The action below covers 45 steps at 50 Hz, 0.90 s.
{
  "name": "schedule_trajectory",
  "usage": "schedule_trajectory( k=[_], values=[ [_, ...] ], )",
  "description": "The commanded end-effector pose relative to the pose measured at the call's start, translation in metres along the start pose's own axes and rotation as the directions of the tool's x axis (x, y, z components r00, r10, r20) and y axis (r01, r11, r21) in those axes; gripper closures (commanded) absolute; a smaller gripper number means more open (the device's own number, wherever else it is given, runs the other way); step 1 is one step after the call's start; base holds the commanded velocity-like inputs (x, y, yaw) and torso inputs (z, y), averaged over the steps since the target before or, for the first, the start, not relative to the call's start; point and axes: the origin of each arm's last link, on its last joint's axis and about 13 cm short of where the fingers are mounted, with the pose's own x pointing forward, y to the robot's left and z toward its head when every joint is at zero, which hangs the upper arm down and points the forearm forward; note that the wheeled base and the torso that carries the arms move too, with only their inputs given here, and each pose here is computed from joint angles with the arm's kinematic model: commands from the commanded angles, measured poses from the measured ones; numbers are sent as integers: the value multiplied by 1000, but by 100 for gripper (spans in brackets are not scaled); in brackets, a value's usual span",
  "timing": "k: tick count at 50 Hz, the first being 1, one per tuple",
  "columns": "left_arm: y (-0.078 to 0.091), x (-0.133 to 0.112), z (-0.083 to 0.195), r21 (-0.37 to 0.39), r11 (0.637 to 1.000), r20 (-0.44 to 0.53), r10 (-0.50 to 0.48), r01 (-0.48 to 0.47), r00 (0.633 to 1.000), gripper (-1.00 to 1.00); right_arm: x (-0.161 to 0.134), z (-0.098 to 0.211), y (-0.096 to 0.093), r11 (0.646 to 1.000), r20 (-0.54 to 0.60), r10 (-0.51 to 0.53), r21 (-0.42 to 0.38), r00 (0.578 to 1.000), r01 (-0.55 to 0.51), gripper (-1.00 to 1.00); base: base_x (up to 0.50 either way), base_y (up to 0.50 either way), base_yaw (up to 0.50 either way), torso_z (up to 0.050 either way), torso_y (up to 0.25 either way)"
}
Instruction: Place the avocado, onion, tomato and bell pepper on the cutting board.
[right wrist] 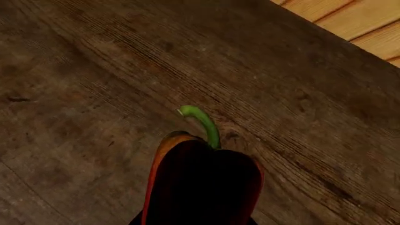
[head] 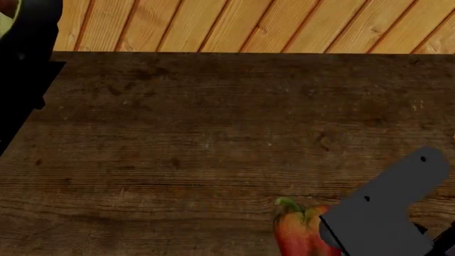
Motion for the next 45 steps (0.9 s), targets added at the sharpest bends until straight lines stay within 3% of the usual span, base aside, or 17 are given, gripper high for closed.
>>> schedule_trajectory(
  k=[1, 6, 8, 10, 16, 19, 24, 28, 38, 45],
  values=[
    [0, 0, 2, -25, 1000, 14, 3, -3, 1000, 100, -4, 7, 2, 987, 128, -152, 63, 980, 145, 100, 0, 0, 0, 0, 0],
    [1, 0, 2, -27, 1000, 22, 5, -4, 1000, 100, -10, 13, 4, 973, 191, -231, 74, 954, 221, 100, 0, -1, 0, 0, 0],
    [1, 0, 2, -30, 1000, 25, 3, -3, 1000, 100, -11, 15, 4, 952, 193, -304, 23, 933, 305, 100, 0, 0, 0, 0, 0],
    [0, -1, 2, -42, 999, 34, -2, 3, 999, 100, -11, 18, 6, 950, 252, -313, 68, 916, 306, 100, 0, 0, 0, 0, 0],
    [2, -2, 3, -43, 999, 38, 2, 0, 999, 100, -11, 22, 10, 926, 313, -372, 61, 874, 372, 100, 0, 0, 0, 0, 2],
    [2, -2, 2, -43, 999, 36, 6, -4, 999, 100, -18, 28, 12, 910, 380, -409, 100, 830, 403, 100, 0, 0, 0, 0, 0],
    [0, -2, 3, -47, 999, 39, 1, 1, 999, 100, -19, 29, 14, 896, 408, -436, 120, 802, 427, 100, 0, -1, 0, 0, 0],
    [0, -2, 4, -45, 999, 40, 2, 0, 999, 100, -20, 28, 15, 868, 438, -486, 138, 757, 477, 100, 0, -1, 0, 0, 3],
    [0, -2, 2, -39, 999, 35, 6, -4, 999, 100, -18, 26, 17, 860, 466, -495, 141, 733, 491, 100, 0, 0, 0, 0, 0],
    [-1, -1, 0, -43, 999, 35, 2, 0, 999, 100, -20, 27, 18, 859, 467, -497, 146, 731, 491, 100, -464, -187, 0, 0, 2]
  ],
)
